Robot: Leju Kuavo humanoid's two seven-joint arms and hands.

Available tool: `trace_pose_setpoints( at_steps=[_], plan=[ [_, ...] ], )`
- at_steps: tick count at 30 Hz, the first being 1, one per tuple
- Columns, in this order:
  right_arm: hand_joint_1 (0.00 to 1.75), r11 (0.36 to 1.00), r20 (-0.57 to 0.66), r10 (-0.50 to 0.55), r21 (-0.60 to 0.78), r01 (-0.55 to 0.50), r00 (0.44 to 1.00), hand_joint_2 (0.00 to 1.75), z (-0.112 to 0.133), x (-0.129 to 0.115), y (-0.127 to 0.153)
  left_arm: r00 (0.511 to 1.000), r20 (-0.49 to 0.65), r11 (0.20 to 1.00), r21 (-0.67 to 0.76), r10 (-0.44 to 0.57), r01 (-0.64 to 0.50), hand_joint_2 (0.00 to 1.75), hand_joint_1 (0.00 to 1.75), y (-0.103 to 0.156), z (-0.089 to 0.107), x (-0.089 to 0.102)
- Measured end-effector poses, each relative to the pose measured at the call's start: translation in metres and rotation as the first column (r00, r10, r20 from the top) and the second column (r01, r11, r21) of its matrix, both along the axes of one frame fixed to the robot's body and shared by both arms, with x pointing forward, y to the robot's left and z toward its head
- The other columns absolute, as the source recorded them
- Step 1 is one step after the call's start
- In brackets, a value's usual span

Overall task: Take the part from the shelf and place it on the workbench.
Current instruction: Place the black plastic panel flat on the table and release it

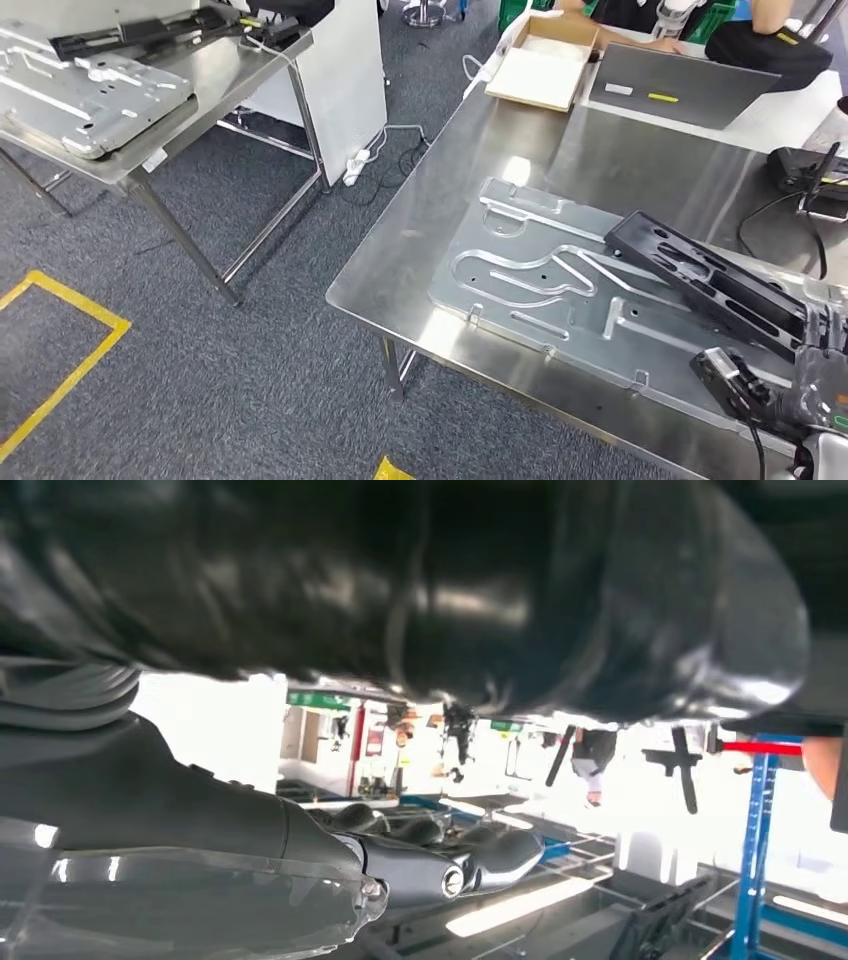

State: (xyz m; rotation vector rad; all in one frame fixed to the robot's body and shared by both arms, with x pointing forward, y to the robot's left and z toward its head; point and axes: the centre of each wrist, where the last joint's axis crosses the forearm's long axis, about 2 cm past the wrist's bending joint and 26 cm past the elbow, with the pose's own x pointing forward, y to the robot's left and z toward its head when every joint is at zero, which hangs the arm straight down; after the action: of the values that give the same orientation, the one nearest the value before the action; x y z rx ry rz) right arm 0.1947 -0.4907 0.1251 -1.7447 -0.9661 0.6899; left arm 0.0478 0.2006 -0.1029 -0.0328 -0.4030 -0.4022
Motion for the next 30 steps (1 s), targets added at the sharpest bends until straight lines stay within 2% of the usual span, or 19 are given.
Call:
trace_pose_setpoints(
  at_steps=[8, 21, 30],
  plan=[
    [0.00, 0.996, 0.024, 0.056, -0.066, -0.055, 0.998, 0.00, 0.000, 0.000, 0.021, 1.000, -0.003, 1.000, 0.004, 0.009, -0.009, 0.00, 0.00, 0.001, 0.000, 0.003],
    [0.00, 0.955, 0.111, 0.259, -0.175, -0.238, 0.960, 0.00, 0.012, 0.000, 0.102, 0.999, -0.015, 0.999, 0.004, 0.033, -0.033, 0.00, 0.00, -0.001, 0.000, 0.002],
    [0.00, 0.889, 0.180, 0.446, -0.205, -0.410, 0.877, 0.00, 0.022, -0.010, 0.149, 0.998, -0.025, 0.999, 0.009, 0.054, -0.053, 0.00, 0.00, -0.001, 0.000, 0.000]
  ],
)
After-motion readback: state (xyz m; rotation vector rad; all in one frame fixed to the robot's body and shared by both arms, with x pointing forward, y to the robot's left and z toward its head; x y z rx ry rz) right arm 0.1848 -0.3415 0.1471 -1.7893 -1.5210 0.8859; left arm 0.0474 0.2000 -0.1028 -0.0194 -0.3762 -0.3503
